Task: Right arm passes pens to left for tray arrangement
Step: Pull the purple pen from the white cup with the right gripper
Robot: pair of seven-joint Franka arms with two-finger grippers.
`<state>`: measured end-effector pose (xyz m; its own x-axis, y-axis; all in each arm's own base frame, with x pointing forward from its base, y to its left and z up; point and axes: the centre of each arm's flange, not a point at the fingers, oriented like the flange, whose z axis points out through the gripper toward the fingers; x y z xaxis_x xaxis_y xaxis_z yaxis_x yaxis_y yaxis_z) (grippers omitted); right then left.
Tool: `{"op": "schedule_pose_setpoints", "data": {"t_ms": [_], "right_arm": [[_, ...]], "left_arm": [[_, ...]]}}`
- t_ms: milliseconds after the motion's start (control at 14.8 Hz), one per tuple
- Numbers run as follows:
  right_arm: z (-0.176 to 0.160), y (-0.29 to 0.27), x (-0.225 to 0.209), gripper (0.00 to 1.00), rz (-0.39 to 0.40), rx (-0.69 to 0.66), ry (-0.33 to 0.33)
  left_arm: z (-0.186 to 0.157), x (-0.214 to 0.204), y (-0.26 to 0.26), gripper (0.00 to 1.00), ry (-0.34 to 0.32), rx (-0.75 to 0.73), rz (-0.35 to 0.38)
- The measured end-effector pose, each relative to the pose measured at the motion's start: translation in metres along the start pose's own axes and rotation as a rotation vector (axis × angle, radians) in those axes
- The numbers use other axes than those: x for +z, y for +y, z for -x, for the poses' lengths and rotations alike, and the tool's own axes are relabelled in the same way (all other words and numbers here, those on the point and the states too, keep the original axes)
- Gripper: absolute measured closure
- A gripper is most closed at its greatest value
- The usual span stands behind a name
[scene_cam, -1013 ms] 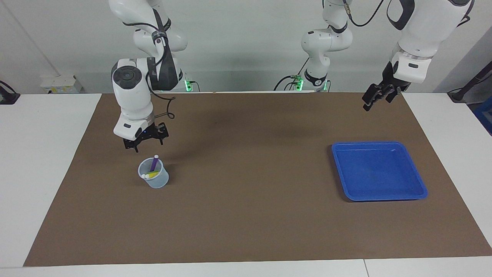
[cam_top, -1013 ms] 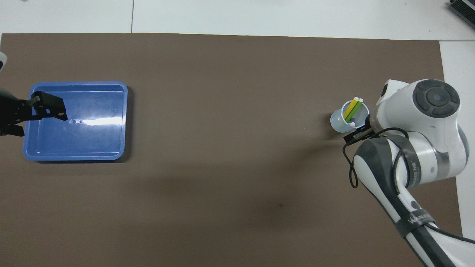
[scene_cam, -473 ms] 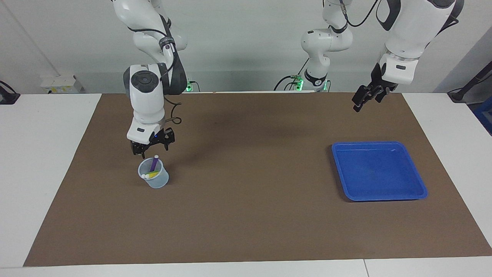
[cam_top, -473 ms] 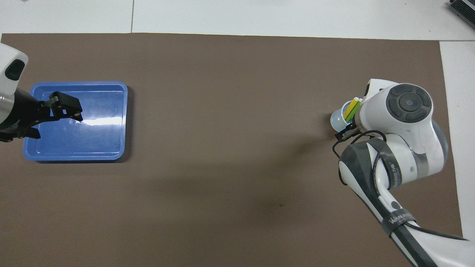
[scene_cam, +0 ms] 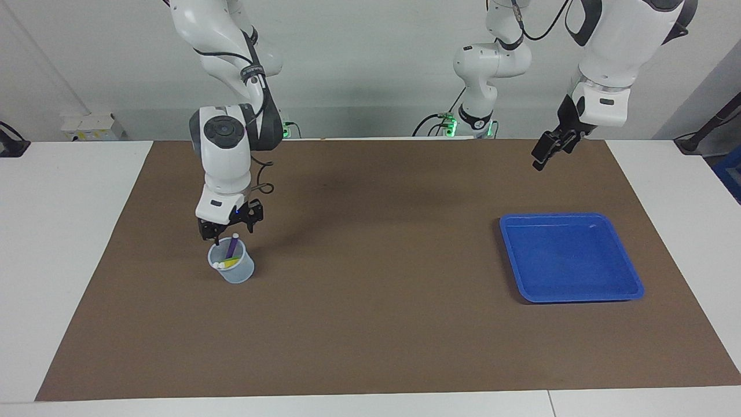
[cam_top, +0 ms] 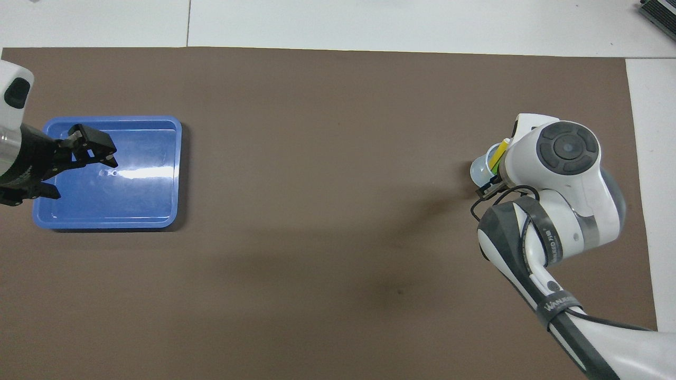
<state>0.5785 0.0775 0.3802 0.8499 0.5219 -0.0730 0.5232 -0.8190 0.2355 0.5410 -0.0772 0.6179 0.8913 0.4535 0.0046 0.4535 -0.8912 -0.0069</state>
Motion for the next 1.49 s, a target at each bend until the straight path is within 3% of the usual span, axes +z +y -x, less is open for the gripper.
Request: {"op": "schedule_pose_setpoints", "data": {"t_ms": [270, 1486], "right_arm": [[0.001, -0.001, 0.003, 0.36, 0.009, -0.011, -0.009], [-0.007, -0.01, -0.009, 0.52, 0.017, -0.031, 0.0]], "left_arm": [[0.0, 0.003, 0.0, 0.0, -0.004, -0.003, -0.003], [0.008, 0.011, 0.004, 0.0, -0.018, 0.006, -0.015]]}}
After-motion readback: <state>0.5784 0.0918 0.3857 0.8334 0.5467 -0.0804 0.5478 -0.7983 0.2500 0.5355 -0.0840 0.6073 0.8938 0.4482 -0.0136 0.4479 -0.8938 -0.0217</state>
